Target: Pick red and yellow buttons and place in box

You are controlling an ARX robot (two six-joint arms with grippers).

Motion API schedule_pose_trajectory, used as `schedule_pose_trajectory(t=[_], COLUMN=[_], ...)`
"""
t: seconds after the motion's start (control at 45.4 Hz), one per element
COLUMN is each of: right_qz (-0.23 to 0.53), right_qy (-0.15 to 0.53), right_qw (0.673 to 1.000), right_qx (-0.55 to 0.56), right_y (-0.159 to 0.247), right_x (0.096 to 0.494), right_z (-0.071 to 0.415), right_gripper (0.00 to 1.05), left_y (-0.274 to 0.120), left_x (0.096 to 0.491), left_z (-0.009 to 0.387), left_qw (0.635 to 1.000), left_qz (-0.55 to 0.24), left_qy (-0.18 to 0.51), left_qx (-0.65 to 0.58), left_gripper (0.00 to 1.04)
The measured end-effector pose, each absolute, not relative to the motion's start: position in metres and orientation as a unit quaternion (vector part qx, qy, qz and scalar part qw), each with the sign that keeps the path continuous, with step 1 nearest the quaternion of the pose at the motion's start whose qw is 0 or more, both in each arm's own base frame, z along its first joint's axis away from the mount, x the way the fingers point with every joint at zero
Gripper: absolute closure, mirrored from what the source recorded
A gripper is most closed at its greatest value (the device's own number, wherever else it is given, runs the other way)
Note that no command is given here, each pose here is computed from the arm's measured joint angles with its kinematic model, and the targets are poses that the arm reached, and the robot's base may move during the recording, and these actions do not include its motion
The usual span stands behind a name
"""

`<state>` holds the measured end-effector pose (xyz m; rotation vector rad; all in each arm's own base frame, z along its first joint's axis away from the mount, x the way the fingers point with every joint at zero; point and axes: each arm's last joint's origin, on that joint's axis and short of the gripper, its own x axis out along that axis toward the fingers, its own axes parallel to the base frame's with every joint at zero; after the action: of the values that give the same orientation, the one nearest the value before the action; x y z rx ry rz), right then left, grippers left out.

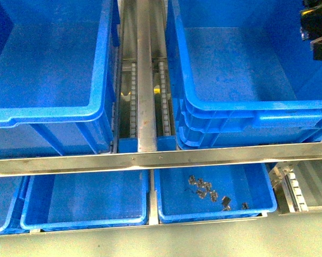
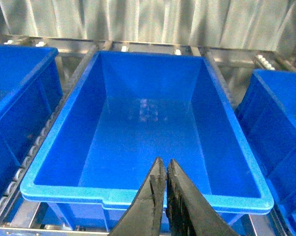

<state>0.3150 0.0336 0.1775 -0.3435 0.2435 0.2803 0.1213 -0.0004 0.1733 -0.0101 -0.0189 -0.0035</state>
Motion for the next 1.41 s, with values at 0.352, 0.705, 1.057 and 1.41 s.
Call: schedule_pose_trajectory(t=[0.352,0.705,1.057,1.41], right_qz=[0.158,0.175,0.199,0.229], right_qy=[0.107,0.119,0.126,0.134], right_qw=[0.970,0.967,0.963,0.954], right_qx=[-0.153,-0.139,-0.134,-0.139], right_y=[0.004,-0.017,-0.020,0.001], right_x=[0.326,0.332,0.354,0.423], right_z=[0.170,0.159,0.156,0.152], right_gripper=[0.71,0.71,0.71,0.71], left_y=[0.000,0.000,0.000,0.000], left_x=[0.112,0.100,0.097,0.097], left_z=[0.174,0.168,0.169,0.169], left_qw=[1.000,1.000,1.000,1.000], left_qz=[-0.002,-0.002,-0.002,-0.002], left_qy=[-0.011,0.007,-0.003,-0.003], left_qx=[-0.005,-0.005,-0.004,-0.004], left_gripper=[1.02,1.02,0.91,0.40])
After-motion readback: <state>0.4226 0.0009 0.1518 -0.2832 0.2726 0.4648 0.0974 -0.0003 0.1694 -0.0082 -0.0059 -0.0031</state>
